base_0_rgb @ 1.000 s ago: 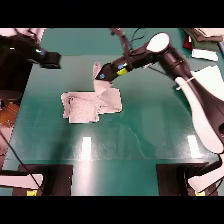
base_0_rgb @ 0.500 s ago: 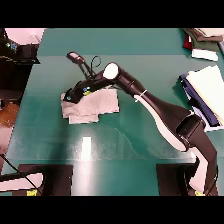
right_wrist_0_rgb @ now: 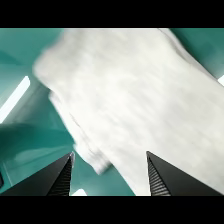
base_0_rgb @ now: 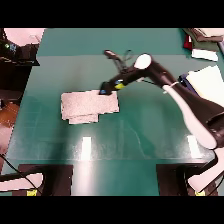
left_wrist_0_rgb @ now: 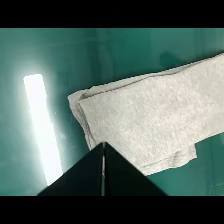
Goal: Fold the shirts.
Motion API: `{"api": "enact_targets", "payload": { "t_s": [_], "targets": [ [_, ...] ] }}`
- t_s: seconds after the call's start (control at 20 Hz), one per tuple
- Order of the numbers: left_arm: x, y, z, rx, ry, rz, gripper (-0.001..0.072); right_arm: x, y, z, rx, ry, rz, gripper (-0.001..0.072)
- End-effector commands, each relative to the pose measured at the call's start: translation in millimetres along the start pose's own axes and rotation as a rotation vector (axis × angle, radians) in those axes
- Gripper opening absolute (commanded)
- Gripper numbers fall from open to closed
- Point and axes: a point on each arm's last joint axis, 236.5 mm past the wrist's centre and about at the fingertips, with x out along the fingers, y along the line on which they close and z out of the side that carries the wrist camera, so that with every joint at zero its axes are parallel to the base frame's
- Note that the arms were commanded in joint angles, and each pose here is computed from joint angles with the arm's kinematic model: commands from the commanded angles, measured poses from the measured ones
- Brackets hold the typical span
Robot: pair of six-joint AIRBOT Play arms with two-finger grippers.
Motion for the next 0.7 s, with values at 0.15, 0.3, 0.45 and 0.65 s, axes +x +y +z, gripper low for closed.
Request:
{"api": "enact_targets", "payload": {
  "t_s": [0.15, 0.3, 0.45, 0.65],
  "targets": [
    [0, -12, 8, -0.002, -0.034, -0.051, 0.0021, -35, -101, -55, 0.452, -0.047, 0.003, 0.0607],
    [4, -12, 8, -0.008, -0.035, -0.059, 0.0021, -20, -113, -61, 0.498, -0.083, -0.025, 0.0605],
    [13, -11, 1, -0.016, -0.007, -0.062, 0.0021, 5, -101, -57, 0.495, -0.073, 0.0, 0.0598],
    [18, -10, -4, -0.021, 0.012, -0.065, 0.0021, 51, -69, -44, 0.499, -0.016, 0.129, 0.0598]
  ]
}}
